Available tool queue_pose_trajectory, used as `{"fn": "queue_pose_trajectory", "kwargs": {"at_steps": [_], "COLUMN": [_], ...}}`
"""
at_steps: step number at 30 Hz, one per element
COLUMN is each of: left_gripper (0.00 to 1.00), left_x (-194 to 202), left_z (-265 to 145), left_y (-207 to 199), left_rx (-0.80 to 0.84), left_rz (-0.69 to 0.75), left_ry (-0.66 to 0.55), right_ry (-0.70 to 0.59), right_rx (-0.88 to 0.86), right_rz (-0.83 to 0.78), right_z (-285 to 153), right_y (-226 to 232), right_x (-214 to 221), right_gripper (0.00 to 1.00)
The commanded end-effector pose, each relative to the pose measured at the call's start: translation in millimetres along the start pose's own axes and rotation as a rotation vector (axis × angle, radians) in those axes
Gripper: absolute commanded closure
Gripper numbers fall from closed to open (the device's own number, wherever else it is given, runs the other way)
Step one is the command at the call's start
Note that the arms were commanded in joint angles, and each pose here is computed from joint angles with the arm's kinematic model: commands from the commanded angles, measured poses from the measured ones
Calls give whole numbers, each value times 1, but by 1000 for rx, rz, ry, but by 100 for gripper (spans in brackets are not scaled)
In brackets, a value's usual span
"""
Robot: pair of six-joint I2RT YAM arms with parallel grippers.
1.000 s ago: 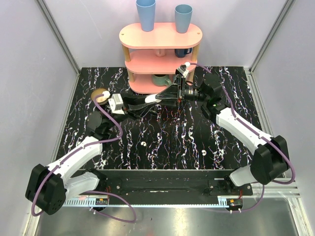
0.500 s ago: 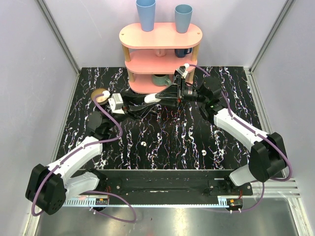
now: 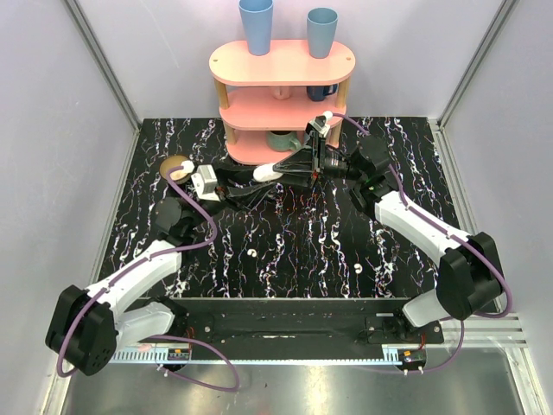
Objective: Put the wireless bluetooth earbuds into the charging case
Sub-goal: Pass from the right arm to the left
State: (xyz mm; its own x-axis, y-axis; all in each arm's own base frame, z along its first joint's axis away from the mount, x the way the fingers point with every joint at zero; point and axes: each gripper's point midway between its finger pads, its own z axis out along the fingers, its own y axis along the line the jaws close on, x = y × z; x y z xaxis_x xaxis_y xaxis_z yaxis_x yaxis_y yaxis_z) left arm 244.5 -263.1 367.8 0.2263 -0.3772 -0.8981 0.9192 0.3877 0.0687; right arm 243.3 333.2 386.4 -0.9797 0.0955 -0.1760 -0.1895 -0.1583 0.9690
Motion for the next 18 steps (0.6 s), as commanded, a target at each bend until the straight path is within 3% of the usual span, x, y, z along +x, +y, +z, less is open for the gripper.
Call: {"fn": "queue_pose_trajectory", "kwargs": {"at_steps": [1, 8, 12, 18], "left_gripper": [50, 50, 61, 57], "left_x": [-23, -26, -26, -29], "left_z": [5, 9, 10, 11], "left_y": [1, 2, 2, 2], "left_rx": [-6, 5, 10, 9], "left_rz": [35, 30, 19, 17], "left_ry": [-92, -104, -106, -123], "right_ry": [11, 8, 11, 11], "right_rx": [-26, -24, -25, -20], "right_rz": [-28, -27, -28, -17], "right_z": [2, 2, 2, 2], "right_y": [5, 4, 4, 0], "right_x": [4, 4, 4, 4], "right_gripper": [86, 87, 87, 87]}}
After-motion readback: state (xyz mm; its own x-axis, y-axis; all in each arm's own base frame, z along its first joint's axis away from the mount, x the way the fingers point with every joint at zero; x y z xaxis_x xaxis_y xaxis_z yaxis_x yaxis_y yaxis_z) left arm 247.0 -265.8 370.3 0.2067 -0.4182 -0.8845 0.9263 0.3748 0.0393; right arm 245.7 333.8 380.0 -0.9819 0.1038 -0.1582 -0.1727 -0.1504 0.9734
